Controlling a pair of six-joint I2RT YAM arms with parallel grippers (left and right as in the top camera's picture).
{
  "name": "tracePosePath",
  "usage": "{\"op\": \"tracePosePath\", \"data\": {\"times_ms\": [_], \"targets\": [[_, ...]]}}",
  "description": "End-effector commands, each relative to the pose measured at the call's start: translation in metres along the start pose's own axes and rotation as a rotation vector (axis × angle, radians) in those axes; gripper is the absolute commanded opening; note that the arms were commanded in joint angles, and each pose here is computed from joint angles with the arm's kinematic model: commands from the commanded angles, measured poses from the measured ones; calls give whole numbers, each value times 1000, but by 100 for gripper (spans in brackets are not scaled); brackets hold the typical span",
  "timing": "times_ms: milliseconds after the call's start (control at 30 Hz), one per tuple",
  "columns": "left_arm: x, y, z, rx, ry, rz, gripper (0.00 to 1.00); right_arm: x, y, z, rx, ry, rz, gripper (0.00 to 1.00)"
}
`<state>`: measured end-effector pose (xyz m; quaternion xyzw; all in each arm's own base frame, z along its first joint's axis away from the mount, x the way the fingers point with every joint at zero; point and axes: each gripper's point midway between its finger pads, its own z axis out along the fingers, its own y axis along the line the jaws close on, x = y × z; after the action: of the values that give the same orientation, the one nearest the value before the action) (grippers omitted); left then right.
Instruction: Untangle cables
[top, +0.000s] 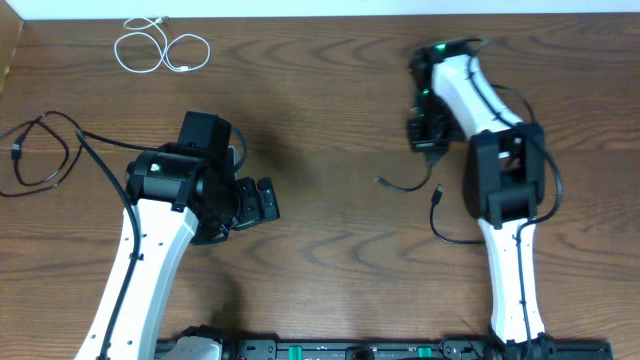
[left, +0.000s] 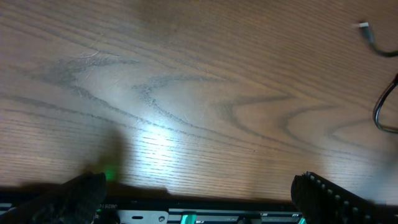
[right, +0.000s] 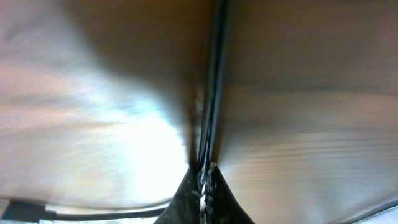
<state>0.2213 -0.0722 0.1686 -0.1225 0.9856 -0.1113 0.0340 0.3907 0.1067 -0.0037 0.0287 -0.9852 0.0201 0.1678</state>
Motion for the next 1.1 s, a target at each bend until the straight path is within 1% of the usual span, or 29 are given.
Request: {"op": "tracePosePath", "data": {"times_ms": [0, 167, 300, 367, 433, 533, 567, 633, 700, 733, 767, 800, 833, 867, 967, 1067], "targets": [[-1, 2, 0, -13, -4, 4, 100, 19, 82, 46, -161, 113, -185, 1], [-1, 2, 0, -13, -4, 4, 100, 35, 141, 51, -194, 93, -309, 1], [-1, 2, 0, -13, -4, 4, 100, 53, 195, 53, -268, 78, -413, 1], [-1, 2, 0, -13, -4, 4, 100, 60, 213, 48, -281, 63, -454, 1], [-1, 2, 0, -13, -4, 4, 100, 65, 230, 32, -270, 25, -500, 1], [-1, 2, 0, -13, -4, 4, 100, 62, 236, -3, -233, -58, -516, 1], [-1, 2, 0, -13, -4, 4, 100, 58, 236, -16, -221, -91, -506, 1], [-1, 2, 0, -13, -4, 4, 100, 44, 228, -55, -193, -203, -454, 1], [-1, 2, 0, -13, -4, 4, 100, 28, 211, -90, -163, -314, -394, 1], [-1, 2, 0, -13, -4, 4, 100, 19, 198, -106, -153, -359, -356, 6], [-1, 2, 0, -13, -4, 4, 100, 14, 187, -119, -149, -392, -331, 20], [-1, 2, 0, -13, -4, 4, 100, 10, 176, -130, -147, -416, -309, 45], [-1, 2, 0, -13, -4, 4, 100, 2, 152, -142, -127, -442, -262, 58], [-1, 2, 0, -13, -4, 4, 100, -3, 133, -147, -106, -446, -226, 67], [-1, 2, 0, -13, -4, 4, 100, -11, 82, -144, -43, -408, -168, 78], [-1, 2, 0, -13, -4, 4, 100, -17, 49, -126, -61, -332, -107, 78]]}}
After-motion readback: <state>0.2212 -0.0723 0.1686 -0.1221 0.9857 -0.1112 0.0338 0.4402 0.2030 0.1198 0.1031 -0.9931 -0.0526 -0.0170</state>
